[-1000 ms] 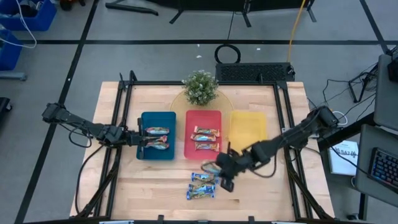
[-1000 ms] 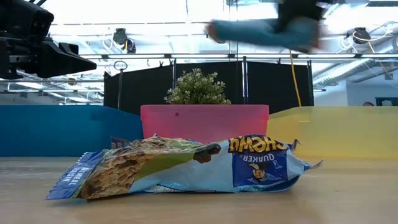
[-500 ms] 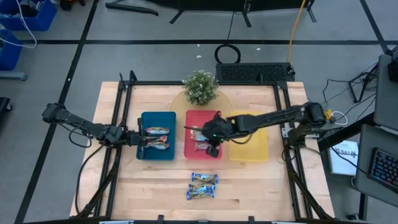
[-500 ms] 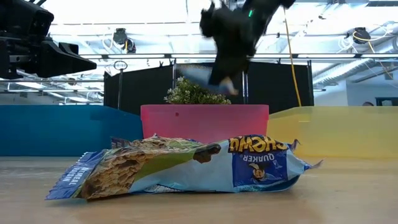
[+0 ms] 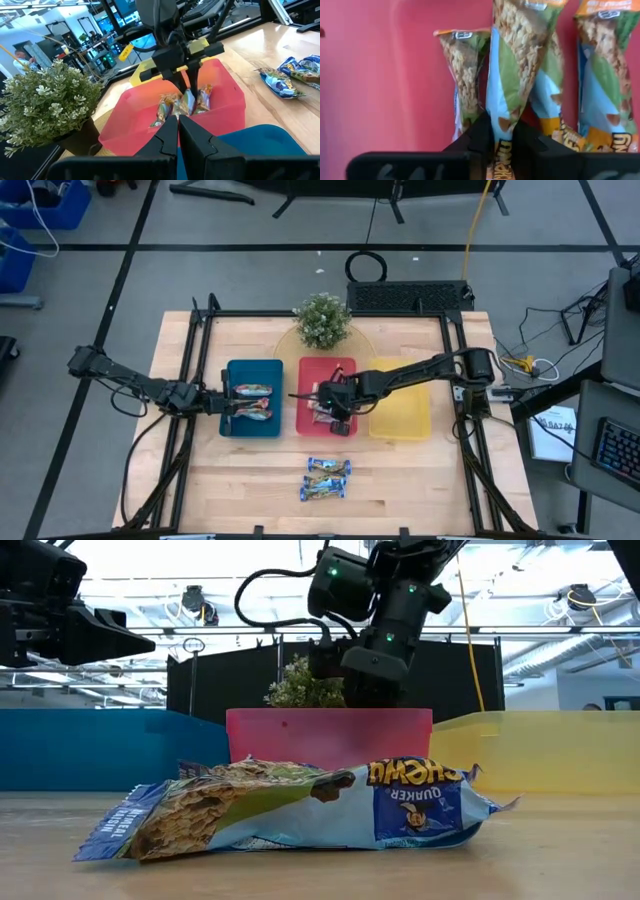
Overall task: Pick and place Granola Bars by type
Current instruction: Put the yellow granola bar into the red bin, then put the top blue granola bar into the yellow bin
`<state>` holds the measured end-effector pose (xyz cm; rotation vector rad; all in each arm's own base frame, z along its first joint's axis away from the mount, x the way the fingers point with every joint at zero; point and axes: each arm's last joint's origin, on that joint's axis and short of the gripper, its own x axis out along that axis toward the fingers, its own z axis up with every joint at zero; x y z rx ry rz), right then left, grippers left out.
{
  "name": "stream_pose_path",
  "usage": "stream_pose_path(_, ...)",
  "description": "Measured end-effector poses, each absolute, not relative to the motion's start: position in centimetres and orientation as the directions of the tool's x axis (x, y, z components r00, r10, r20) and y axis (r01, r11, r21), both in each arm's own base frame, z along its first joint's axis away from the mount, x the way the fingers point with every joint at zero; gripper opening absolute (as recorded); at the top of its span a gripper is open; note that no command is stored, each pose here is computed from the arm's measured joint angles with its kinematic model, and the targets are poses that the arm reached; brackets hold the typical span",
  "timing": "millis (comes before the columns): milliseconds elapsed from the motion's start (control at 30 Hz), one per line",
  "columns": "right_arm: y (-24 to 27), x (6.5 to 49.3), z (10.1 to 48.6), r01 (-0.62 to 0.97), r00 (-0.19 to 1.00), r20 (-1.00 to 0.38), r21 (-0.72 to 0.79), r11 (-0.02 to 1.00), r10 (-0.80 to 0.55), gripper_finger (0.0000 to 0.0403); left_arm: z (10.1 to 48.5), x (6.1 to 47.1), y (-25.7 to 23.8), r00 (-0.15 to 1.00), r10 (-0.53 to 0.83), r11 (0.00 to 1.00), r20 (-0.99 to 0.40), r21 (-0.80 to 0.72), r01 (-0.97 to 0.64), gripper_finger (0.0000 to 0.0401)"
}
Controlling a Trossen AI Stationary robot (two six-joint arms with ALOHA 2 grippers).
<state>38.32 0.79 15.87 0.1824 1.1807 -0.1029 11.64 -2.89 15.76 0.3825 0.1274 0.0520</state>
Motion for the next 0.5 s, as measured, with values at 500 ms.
stream_pose_path(500, 1.5, 35.1, 24.2, 0.23, 0.518, -0.855, 0.12, 0.966, -0.017, 0.0182, 15.7, 11.6, -2.9, 0.99, 0.075, 0.926, -0.115, 0.375, -0.027, 0.0024)
